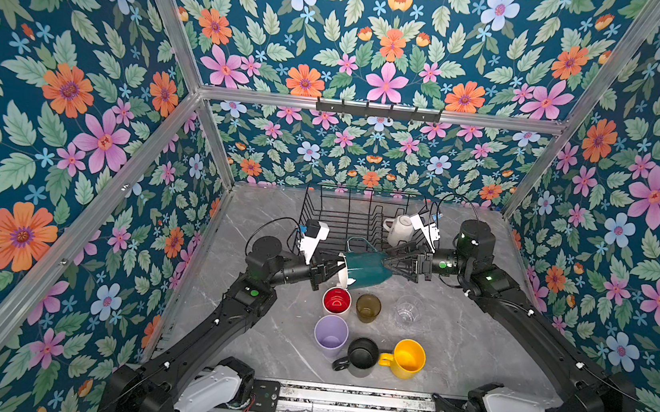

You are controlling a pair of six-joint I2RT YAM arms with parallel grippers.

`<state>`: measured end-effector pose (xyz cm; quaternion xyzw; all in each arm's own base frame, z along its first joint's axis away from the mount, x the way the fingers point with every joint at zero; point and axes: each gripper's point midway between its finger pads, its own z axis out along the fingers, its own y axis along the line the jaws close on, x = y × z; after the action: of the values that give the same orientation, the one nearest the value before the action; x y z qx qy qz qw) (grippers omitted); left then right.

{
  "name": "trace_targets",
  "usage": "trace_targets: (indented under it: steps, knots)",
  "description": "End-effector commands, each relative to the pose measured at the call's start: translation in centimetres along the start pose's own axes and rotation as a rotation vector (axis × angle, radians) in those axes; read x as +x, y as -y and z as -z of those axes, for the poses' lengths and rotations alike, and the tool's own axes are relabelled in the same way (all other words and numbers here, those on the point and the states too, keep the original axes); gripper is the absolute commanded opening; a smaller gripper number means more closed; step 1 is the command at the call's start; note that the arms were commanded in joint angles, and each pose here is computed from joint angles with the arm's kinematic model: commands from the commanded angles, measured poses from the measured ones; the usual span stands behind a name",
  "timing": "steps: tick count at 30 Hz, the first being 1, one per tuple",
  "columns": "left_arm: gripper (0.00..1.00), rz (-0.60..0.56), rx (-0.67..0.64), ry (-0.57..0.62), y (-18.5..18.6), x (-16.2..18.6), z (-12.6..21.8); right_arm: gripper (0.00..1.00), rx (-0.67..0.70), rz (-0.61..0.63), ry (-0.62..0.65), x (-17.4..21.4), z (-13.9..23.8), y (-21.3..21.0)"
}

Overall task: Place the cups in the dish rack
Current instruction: 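Carry the green mug toward the right gripper while the right gripper approaches, then grasp the green mug's handle with the right gripper while the left gripper holds it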

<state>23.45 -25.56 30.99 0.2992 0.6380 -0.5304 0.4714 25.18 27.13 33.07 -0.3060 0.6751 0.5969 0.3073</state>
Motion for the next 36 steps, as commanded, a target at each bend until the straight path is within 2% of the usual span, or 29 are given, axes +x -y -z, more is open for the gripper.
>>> trace_targets:
  steps: [1,36]
  knots:
    - [0.00,-0.070,0.069,0.063,1.5,-1.9,0.1,0.96,-0.073,0.032,0.002,-0.4,-0.3,-1.3]
    - [0.00,-0.035,0.118,0.089,1.4,-2.6,-0.6,0.96,-0.144,-0.006,-0.069,0.8,-4.6,-1.9]
